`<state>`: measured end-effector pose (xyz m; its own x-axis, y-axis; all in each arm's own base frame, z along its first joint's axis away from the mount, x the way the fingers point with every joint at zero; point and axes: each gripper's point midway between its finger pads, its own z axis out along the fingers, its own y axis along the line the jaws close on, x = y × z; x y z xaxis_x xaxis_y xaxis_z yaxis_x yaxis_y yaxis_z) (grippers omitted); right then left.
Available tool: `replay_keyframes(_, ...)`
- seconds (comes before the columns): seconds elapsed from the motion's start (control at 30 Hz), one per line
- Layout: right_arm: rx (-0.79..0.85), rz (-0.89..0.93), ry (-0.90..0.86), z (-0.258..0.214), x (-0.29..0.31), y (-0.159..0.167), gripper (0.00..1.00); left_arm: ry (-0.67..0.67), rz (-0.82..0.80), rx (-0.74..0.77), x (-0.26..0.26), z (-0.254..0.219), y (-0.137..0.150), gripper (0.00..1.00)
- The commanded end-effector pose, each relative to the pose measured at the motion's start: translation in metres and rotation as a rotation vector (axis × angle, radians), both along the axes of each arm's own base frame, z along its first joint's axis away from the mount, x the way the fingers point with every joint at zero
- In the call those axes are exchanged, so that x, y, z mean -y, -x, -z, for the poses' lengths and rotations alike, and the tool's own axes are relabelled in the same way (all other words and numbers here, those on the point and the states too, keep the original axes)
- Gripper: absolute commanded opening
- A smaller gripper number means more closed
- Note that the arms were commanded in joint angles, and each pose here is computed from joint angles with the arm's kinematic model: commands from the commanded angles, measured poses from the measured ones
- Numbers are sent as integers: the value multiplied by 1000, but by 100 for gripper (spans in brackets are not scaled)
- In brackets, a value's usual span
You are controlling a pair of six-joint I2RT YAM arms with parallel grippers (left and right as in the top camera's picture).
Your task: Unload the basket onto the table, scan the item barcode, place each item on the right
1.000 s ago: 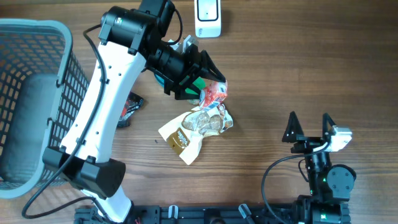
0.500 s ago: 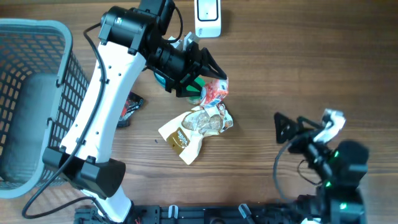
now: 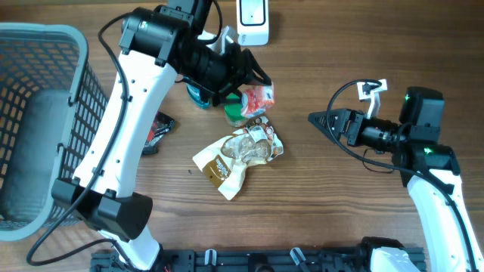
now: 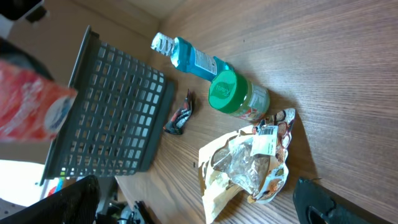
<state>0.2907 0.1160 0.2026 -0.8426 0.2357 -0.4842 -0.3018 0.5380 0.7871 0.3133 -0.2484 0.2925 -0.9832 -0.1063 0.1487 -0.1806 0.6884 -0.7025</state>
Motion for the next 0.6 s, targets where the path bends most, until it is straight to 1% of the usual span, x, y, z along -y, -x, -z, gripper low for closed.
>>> replay_keyframes(0.0,90,-25,12,-15,-1,-1,100,-147,-79,95,-21,13,-23,56)
replay_keyframes(0.03,99,-17,5,-19,-1,-1,100,-175,-87,103,-24,17,-26,56)
replay_keyframes(0.1,147,-15,11,-30,-1,0,100,-188,-78,108,-19,23,-28,56)
replay_keyframes(0.17,205,-7,17,-42,1,2,100,-191,-47,101,-5,34,-30,56)
replay_keyframes(0.23,222,16,19,-50,6,5,100,-194,4,92,20,56,-34,57)
replay_keyframes(0.33,163,53,25,-41,16,10,100,-208,54,101,51,93,-48,57)
replay_keyframes(0.4,123,93,57,-31,24,10,100,-265,56,118,58,119,-59,57)
replay_keyframes(0.43,119,89,62,-29,24,11,100,-294,55,120,59,131,-64,56)
replay_keyframes(0.57,121,96,84,-26,26,11,100,-329,66,133,73,168,-77,55)
